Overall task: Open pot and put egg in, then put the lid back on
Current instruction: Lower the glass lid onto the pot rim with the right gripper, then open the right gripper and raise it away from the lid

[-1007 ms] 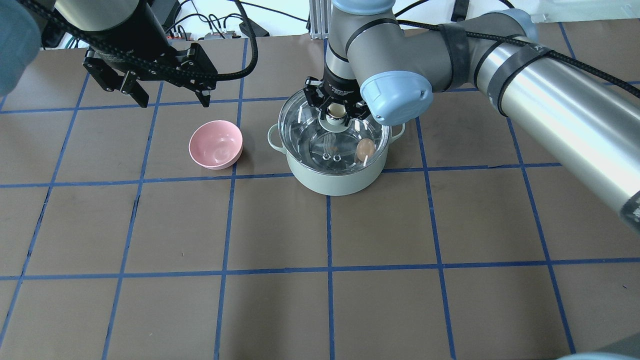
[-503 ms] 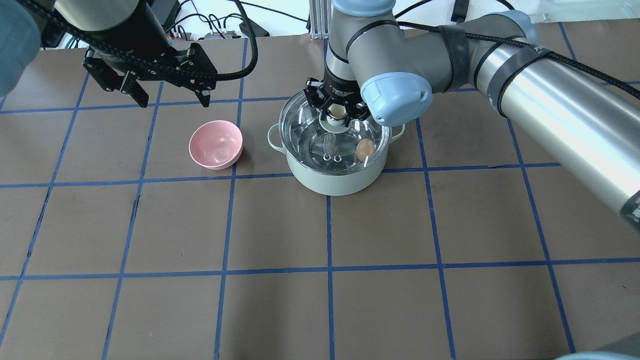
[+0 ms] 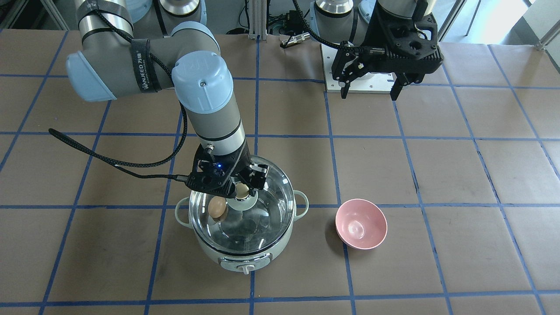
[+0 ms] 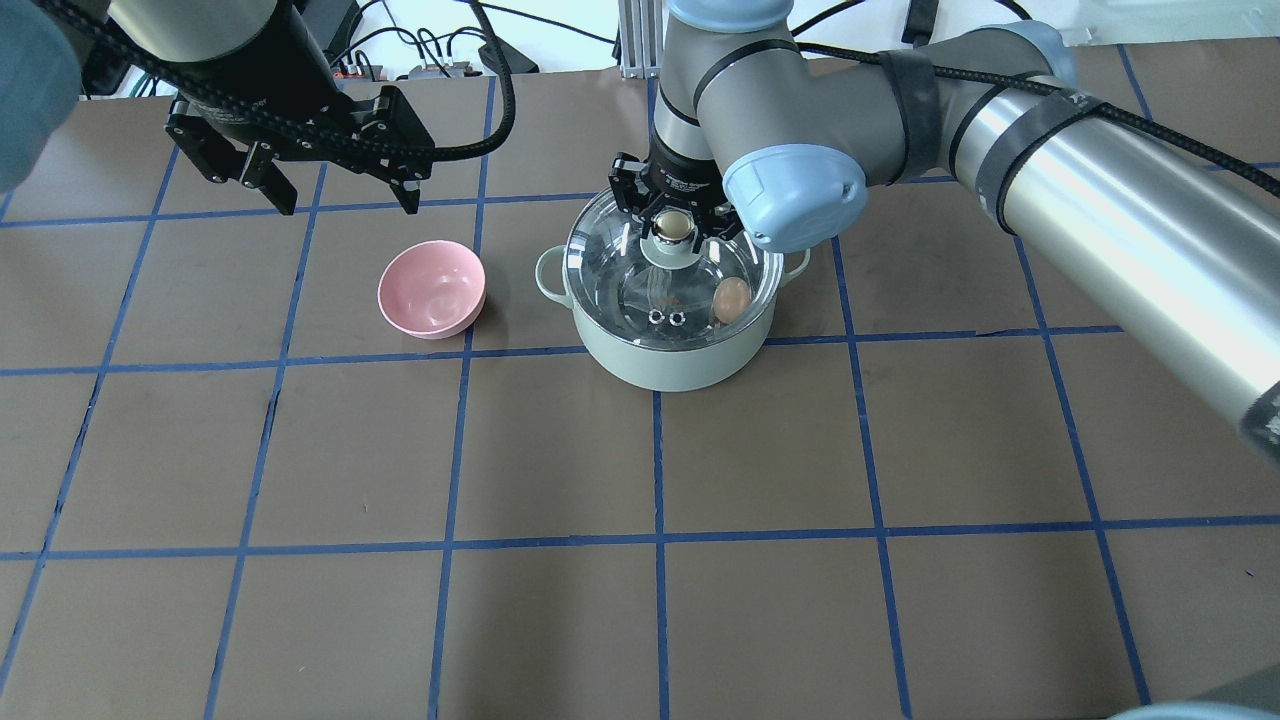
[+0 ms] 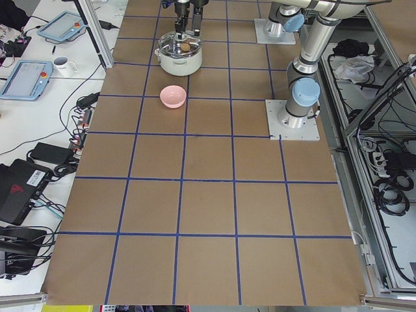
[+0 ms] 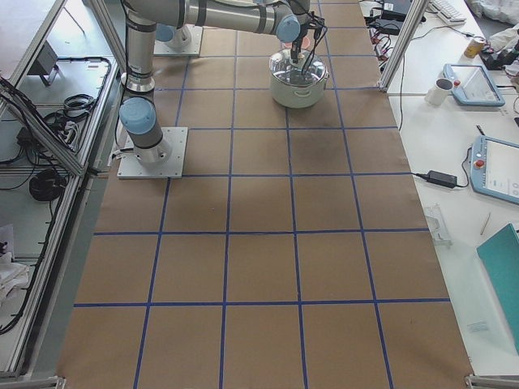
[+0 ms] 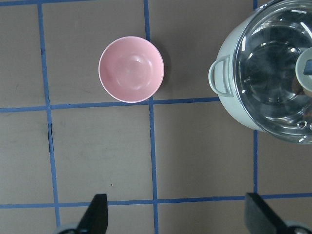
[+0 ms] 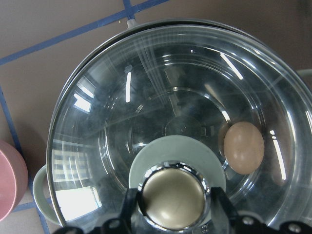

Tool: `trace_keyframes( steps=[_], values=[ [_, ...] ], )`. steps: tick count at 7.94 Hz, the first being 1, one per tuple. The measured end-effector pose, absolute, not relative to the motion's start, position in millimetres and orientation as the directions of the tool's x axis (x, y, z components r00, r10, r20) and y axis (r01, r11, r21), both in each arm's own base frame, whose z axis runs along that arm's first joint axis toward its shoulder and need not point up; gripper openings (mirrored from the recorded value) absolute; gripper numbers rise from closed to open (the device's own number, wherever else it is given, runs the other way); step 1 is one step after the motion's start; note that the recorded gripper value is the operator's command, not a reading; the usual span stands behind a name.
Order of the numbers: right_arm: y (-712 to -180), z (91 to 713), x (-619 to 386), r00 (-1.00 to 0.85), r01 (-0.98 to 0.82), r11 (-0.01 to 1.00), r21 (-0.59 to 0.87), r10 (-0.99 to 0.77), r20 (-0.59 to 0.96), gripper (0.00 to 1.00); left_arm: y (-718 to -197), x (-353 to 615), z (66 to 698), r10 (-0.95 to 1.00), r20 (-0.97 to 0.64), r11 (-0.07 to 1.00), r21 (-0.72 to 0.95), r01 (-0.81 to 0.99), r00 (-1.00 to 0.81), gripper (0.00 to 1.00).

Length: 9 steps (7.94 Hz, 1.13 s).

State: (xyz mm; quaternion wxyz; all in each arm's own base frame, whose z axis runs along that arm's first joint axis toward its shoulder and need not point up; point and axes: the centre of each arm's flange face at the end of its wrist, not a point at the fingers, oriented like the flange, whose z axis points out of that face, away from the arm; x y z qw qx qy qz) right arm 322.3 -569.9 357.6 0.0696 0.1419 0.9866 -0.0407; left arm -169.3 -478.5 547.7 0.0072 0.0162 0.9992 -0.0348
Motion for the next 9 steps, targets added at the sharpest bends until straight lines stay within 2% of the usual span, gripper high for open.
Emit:
trace_keyframes(
  steps=[5,7,9],
  values=[
    [-575,364,316,-0.946,0.294,0.953,-0.071,0.28,-0.161,0.75,-479,-168,548,0.029,-0.016,0.997,-0.07,0.03,-0.999,1.0],
    [-581,385,285,-0.947,0.296,0.951,-0.089,0.279,-0.161,0.76,-479,-168,548,0.029,-0.016,0.997,-0.071,0.03,-0.999,1.0],
    [-567,418,242,-0.971,0.22,0.973,-0.068,0.212,-0.109,0.82,-479,-168,548,0.029,-0.014,0.997,-0.072,0.03,-0.999,1.0]
  ],
)
